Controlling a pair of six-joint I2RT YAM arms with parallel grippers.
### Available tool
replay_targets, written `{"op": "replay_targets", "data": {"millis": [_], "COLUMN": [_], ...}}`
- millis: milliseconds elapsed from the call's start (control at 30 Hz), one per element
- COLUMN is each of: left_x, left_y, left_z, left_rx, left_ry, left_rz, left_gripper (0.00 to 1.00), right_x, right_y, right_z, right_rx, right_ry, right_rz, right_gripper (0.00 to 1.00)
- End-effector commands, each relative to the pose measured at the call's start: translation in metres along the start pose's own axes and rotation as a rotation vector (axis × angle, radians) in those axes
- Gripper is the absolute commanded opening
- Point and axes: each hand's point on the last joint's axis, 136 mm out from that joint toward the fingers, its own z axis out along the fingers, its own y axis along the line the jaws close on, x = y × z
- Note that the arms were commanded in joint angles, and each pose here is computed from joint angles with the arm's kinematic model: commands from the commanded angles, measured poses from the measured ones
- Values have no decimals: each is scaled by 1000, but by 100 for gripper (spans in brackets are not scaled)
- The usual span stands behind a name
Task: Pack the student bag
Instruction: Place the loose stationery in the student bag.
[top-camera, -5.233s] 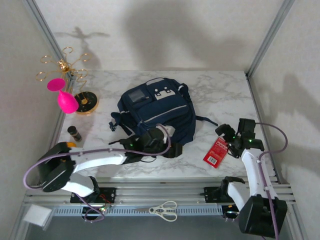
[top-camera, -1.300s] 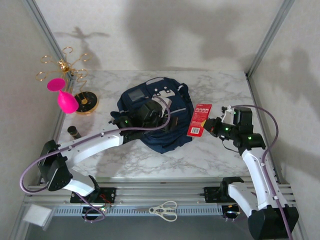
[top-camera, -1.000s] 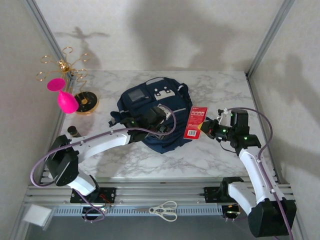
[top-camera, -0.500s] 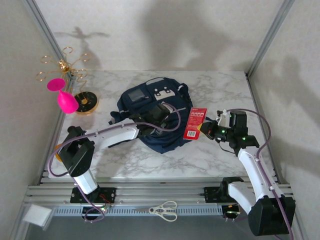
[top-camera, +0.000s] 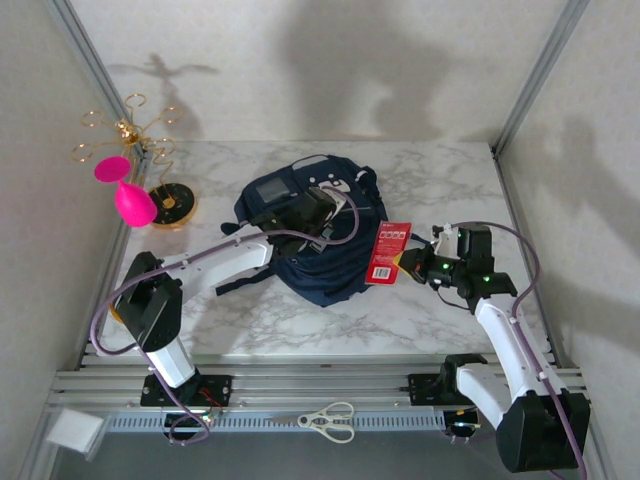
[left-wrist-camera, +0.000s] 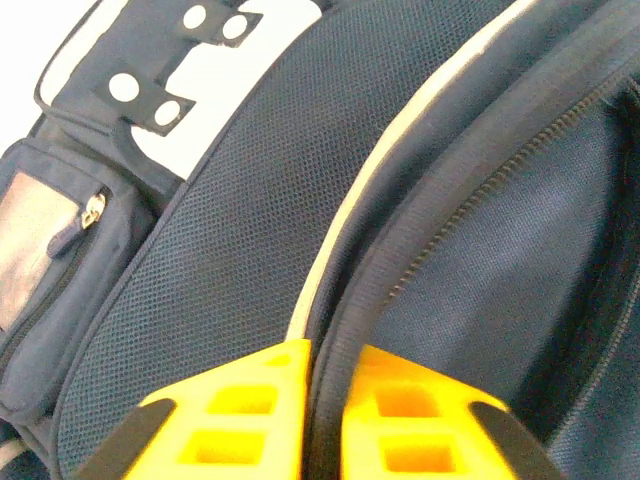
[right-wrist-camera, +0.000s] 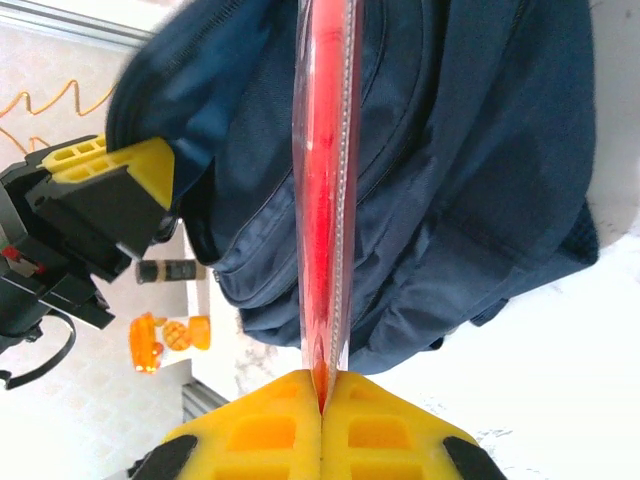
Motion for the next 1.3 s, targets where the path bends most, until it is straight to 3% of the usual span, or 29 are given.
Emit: {"op": "replay_targets", "data": {"millis": [0,267,400,600,867,967,1033,1133,1267], "left_x": [-34,-73,-78,-95,-104,-106,-105,-105,-104], "left_y": [2,-45,-62,-76,-85,-78,-71,-73,-70], "left_z": [-12,-42,-48,-61,-51,-43,-38,-38,-38], "left_rx": [31,231,234,306,347,318,307,337,327], "left_ry": [-74,-166,-168,-217,-239,-249,-243,-245,-245], "left_rz": [-83,-204,-234,-422,-580,-632,-672,-675,-661], "left_gripper": [0,0,0,0,0,0,0,0,0], "right_x": [4,-16,-36,-62,-88,-88,-85,-79,-74], "right_y": [13,39,53,36,49,56,63,47,39], "right_z": [5,23,27,42,82,109,117,121,109], "right_rx": [-80,-234,-271,-192,-153,-162,-222,-135,-53], "right_ry": [26,-4,-33,-156,-307,-273,-239,-211,-222], "right_rz": [33,116,126,242,205,183,166,173,112], "right_gripper": [0,0,0,0,2,9,21,37,41]}}
